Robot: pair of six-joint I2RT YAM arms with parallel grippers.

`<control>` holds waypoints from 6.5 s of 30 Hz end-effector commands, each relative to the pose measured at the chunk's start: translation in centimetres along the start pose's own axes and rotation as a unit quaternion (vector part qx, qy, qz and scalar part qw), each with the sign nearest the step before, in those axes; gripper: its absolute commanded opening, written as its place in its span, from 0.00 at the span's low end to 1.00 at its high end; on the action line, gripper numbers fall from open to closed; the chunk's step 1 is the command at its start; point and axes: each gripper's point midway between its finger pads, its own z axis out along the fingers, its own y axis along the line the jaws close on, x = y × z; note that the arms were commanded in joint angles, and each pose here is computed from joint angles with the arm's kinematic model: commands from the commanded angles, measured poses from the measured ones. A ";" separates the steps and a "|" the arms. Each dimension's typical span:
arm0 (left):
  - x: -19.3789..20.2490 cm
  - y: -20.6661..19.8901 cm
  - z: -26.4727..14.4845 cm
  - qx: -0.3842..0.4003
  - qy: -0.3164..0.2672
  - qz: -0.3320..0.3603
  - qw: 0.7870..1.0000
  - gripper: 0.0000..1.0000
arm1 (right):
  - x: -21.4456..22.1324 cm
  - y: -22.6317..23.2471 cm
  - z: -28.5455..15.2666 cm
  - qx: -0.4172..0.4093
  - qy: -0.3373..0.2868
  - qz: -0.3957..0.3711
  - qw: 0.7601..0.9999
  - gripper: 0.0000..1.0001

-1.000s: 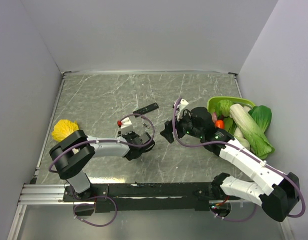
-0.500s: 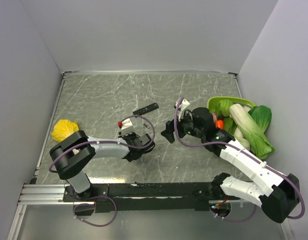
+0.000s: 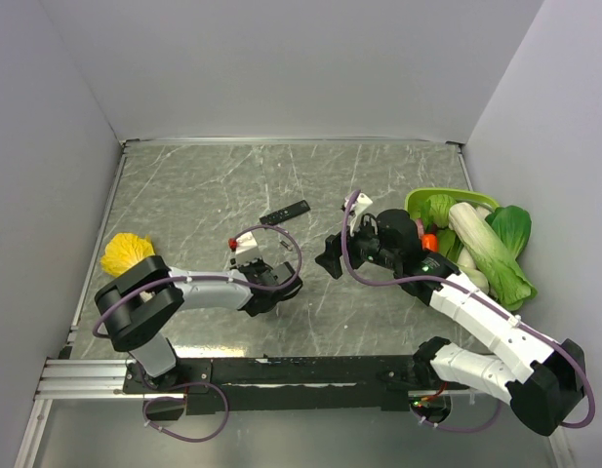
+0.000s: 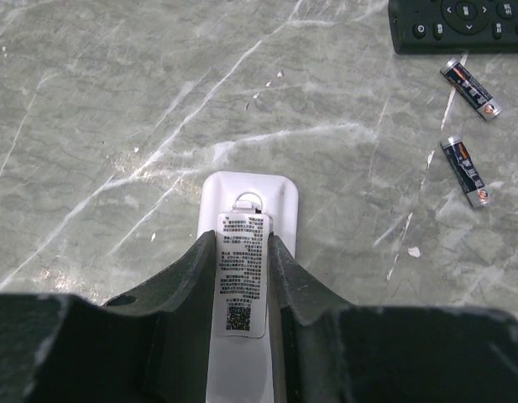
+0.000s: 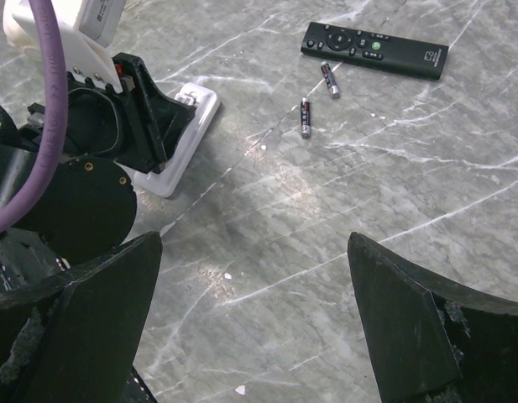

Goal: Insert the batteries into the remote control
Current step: Load the battery cover into the remote control, then pick up the remote control from the center of the board, then place the remote control at the center of the board.

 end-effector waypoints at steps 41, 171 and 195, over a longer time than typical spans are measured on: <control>-5.7 -2.5 -4.0 0.191 0.231 -0.119 0.946 0.26 | -1.8 0.8 -0.6 -0.020 -0.036 0.021 0.999 0.99; -21.4 16.5 -6.8 0.050 -0.060 -0.285 0.955 0.99 | 14.2 10.7 17.8 0.010 0.345 -0.076 0.936 0.88; -21.3 15.6 -6.3 0.087 -0.097 -0.238 0.962 0.99 | 13.0 -2.7 4.5 0.166 0.271 0.102 0.943 0.08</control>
